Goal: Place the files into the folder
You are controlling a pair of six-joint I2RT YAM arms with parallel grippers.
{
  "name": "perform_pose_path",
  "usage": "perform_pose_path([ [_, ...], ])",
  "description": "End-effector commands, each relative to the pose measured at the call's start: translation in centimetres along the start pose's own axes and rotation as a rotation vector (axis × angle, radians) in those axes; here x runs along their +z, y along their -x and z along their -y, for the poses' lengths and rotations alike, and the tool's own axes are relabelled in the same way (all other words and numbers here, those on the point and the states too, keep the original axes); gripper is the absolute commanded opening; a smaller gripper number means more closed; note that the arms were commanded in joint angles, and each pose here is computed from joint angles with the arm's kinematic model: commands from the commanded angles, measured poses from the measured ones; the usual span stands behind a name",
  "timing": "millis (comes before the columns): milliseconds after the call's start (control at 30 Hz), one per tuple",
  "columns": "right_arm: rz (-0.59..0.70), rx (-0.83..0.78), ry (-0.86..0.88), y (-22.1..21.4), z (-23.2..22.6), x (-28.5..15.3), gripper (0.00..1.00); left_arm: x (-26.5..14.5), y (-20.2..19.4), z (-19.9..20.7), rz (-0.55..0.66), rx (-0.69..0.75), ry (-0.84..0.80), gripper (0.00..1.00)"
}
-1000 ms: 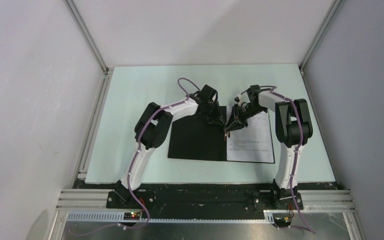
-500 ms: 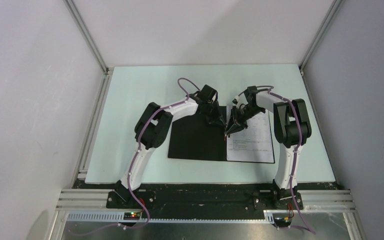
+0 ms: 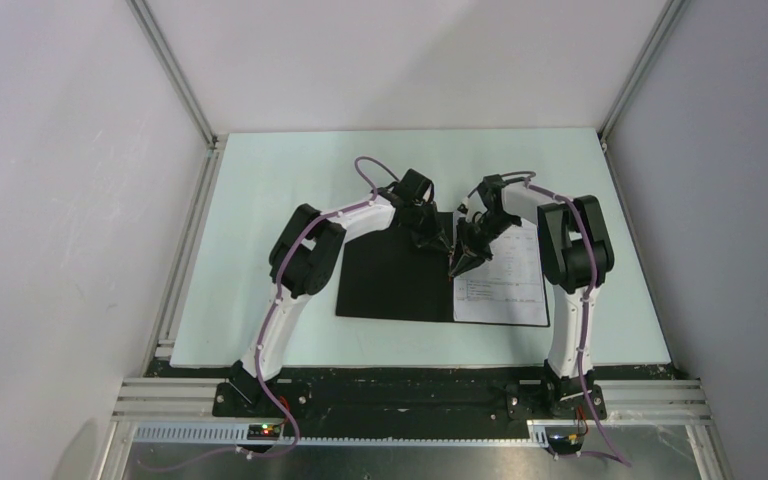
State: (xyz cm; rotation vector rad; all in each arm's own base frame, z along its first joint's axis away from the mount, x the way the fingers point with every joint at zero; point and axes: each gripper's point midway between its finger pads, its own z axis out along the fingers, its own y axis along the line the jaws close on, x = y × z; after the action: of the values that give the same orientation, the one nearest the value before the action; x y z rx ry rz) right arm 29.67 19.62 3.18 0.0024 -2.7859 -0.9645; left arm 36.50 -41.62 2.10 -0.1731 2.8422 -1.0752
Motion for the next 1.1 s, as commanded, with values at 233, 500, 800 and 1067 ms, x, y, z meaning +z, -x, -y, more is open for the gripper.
perform_pose_path([
  [233, -0.057, -0.054, -0.240, -0.2, 5.2, 1.1, 0.15, 2.2, -0.6, -6.1, -0.020, -0.081, 0.157, 0.06],
  [500, -0.068, -0.049, -0.248, -0.7, 5.1, 1.1, 0.10, 2.1, -0.5, -6.3, -0.024, -0.094, 0.156, 0.06],
  [800, -0.102, 0.033, -0.322, -2.2, 6.0, 2.2, 0.00, 2.1, -0.6, -5.8, -0.038, -0.122, 0.138, 0.06],
  [1067, -0.167, 0.140, -0.274, -3.9, 6.9, 3.5, 0.00, 1.9, -1.1, -5.8, -0.065, -0.161, 0.125, 0.06],
])
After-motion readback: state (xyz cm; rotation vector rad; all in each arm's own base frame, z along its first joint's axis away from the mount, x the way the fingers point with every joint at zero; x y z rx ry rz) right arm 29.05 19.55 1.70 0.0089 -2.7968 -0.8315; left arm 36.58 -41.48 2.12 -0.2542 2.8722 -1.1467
